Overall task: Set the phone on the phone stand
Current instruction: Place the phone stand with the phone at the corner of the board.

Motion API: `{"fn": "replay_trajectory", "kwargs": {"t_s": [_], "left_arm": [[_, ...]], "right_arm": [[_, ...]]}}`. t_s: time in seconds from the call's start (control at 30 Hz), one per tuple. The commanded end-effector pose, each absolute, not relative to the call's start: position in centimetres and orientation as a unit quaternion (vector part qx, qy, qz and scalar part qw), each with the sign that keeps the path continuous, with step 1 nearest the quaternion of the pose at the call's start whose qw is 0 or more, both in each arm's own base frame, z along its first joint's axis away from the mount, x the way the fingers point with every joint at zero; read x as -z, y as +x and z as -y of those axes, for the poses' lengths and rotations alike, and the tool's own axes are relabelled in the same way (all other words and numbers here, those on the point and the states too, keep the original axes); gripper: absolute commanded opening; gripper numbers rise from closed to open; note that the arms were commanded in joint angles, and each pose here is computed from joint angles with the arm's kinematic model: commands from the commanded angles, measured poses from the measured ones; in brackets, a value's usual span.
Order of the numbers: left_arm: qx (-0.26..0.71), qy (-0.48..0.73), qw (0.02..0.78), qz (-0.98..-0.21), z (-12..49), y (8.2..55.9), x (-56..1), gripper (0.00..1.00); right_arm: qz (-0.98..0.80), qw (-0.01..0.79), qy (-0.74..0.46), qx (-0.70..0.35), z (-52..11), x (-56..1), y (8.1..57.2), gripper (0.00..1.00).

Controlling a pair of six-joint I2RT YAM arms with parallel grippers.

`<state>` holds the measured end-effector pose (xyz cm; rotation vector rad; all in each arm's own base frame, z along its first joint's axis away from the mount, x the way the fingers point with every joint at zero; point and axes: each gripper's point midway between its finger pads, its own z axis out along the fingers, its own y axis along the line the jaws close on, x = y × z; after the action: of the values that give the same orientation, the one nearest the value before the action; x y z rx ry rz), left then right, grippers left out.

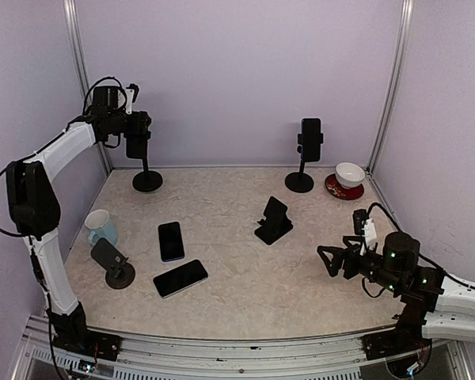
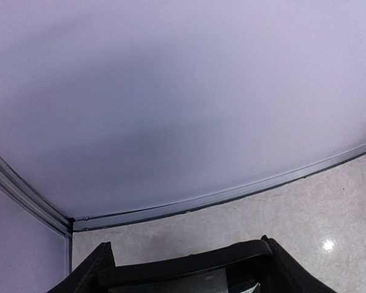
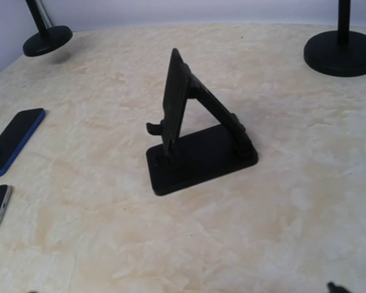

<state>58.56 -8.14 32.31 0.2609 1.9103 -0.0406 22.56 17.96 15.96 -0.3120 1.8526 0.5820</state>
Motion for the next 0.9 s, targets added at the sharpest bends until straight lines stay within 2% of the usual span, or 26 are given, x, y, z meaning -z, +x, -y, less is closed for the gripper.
{"fn": "replay_trajectory", "kwargs": {"t_s": [0.0,0.87], "left_arm": [[0.043,0.129,0.661,-0.738,8.5,59.6,-39.0,0.59],[0.084,0.181,0.653,-0.73,7.6,62.3,-33.2,0.59]], "right_arm": [[-0.779,0.568,-0.112,-0.24,-17.2,-15.9,23.0,1.0],[-0.773,0.577,-0.111,-0.237,-17.4,-15.2,23.5,1.0]]}}
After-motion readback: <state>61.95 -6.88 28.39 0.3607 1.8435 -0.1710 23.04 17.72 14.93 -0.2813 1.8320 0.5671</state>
